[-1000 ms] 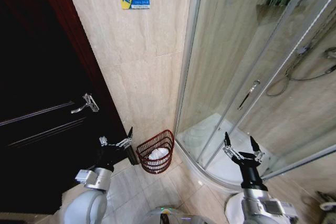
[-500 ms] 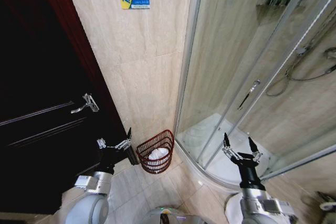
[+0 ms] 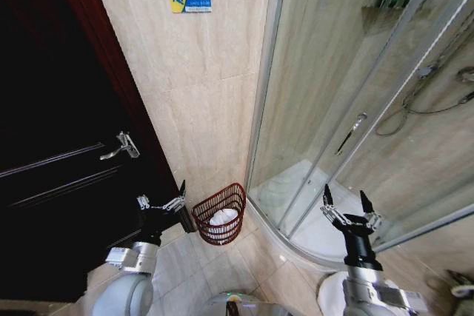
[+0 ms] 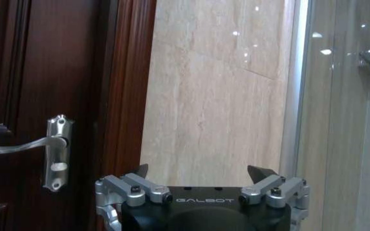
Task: Discard the used towel into the hamper.
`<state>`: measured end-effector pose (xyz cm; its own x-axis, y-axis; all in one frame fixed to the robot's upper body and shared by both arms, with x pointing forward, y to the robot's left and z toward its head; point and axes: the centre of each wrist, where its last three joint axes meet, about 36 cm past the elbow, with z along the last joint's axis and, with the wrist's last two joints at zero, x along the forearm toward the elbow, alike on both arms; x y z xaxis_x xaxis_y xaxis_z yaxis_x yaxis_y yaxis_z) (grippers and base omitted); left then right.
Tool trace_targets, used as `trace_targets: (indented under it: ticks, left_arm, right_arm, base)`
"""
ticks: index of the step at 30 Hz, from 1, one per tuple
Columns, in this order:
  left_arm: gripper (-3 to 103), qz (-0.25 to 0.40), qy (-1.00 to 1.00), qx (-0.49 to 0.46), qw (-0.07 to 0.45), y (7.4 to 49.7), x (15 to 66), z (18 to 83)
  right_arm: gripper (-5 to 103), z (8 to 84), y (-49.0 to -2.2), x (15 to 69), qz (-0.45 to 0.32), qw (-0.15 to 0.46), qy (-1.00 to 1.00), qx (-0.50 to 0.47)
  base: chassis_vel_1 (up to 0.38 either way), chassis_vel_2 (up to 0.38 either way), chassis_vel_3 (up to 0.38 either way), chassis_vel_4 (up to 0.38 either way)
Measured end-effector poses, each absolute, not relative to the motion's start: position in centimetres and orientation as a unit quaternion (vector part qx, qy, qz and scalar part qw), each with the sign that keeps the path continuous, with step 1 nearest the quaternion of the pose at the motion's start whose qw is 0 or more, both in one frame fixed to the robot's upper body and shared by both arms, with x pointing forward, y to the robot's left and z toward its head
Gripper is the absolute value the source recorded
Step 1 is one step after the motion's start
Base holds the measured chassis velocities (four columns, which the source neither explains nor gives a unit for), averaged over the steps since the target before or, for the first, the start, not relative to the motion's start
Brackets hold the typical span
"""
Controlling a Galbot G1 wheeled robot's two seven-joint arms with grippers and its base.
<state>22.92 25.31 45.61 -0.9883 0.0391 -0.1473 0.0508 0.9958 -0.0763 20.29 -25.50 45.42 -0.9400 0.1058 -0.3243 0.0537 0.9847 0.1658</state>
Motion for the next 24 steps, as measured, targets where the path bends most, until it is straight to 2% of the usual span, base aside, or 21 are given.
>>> trace_targets:
  ticks: [11,24]
  left_arm:
    - [100,-0.04,0.996,0.022,0.073,25.3,22.9,45.6]
    - [100,-0.041,0.996,0.023,0.072,25.3,22.9,45.6]
  right_arm:
    - [100,45.9,-26.9,19.9,0.06,0.19,0.978,0.062]
    - [100,46.2,-28.0,18.6,0.026,0.225,0.968,0.112]
  base:
    - [-0.025,-0.021,0.028,0.028]
    - [-0.135,-0.149,0.155,0.111]
